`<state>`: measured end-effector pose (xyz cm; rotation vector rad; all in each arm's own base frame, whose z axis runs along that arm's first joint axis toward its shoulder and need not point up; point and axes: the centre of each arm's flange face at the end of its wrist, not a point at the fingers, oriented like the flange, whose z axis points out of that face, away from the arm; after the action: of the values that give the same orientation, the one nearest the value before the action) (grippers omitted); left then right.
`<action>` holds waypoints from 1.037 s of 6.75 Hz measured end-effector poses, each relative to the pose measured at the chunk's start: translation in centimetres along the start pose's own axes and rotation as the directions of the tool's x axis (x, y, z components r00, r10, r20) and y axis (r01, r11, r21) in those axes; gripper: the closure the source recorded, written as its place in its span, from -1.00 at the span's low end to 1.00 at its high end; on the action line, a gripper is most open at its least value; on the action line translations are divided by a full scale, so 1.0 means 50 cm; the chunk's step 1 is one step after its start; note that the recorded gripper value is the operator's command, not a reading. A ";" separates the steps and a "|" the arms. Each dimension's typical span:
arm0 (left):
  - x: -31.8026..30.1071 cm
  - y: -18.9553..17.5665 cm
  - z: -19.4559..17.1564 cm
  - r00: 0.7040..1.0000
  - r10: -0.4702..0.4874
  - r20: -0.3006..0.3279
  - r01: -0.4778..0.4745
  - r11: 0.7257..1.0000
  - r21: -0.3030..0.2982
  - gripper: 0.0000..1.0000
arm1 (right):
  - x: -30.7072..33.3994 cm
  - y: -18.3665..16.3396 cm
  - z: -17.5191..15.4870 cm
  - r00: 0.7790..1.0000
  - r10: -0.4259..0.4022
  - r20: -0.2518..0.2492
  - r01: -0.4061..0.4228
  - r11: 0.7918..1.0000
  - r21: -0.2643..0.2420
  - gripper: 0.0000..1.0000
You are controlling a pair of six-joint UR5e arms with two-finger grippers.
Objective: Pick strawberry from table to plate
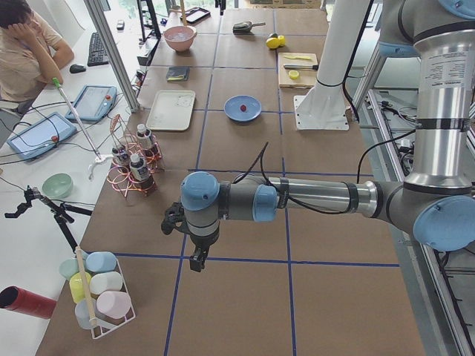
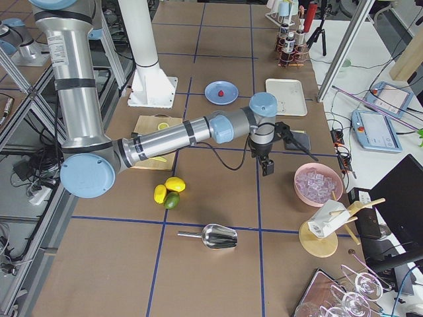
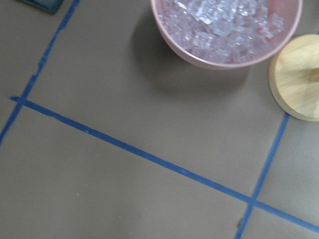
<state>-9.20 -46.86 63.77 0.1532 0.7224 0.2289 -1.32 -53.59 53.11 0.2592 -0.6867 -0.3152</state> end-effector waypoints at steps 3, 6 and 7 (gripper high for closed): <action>0.000 0.014 0.006 1.000 -0.002 -0.001 0.002 1.000 -0.003 -1.00 | 0.169 0.227 0.034 0.991 0.130 -0.021 -0.131 0.989 -0.070 -1.00; 0.000 0.021 0.010 1.000 -0.005 -0.013 0.005 1.000 -0.004 -1.00 | 0.210 0.291 0.080 0.983 0.181 -0.014 -0.182 0.978 -0.106 -1.00; 0.001 0.022 0.010 1.000 -0.004 -0.016 0.004 1.000 -0.003 -1.00 | 0.218 0.300 0.092 0.981 0.192 -0.009 -0.192 0.975 -0.111 -1.00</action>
<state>-9.00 -45.81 64.35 0.1474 0.7384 0.2274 6.60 -44.35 67.85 0.0846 -0.6879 -0.1683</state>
